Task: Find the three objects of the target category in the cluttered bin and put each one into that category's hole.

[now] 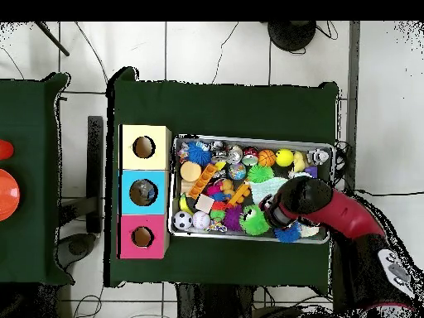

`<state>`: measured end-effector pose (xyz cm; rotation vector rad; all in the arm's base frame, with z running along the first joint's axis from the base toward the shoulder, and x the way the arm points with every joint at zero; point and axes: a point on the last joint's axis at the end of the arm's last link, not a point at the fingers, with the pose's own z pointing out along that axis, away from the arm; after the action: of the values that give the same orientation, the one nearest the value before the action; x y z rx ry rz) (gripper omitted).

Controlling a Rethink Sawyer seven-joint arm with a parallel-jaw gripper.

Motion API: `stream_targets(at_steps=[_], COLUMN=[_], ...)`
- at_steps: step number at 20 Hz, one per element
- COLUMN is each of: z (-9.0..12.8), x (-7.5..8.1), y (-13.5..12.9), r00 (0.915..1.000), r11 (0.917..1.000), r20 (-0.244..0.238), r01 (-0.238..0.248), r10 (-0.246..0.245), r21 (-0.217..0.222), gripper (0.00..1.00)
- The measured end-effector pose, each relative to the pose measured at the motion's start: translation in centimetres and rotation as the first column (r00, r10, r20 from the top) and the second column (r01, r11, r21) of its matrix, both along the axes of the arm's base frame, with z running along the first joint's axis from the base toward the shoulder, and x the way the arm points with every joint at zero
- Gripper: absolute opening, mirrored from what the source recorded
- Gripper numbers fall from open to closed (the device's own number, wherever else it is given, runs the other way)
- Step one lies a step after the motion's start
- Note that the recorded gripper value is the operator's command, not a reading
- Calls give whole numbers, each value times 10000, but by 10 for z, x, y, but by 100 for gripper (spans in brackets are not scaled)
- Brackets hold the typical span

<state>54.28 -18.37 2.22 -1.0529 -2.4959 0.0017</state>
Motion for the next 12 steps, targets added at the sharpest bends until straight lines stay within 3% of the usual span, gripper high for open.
stream_targets(at_steps=[10, 11, 12], z=[-15, -20, -21], x=[-8, -10, -10], y=[-73, -80, -81], r00=[9994, 9990, 9989], r11=[9979, 9979, 9979], r20=[261, 311, 322], r01=[240, 346, 367], r10=[-225, -330, -350], r21=[-598, -551, -535], gripper=[0, 100, 100])
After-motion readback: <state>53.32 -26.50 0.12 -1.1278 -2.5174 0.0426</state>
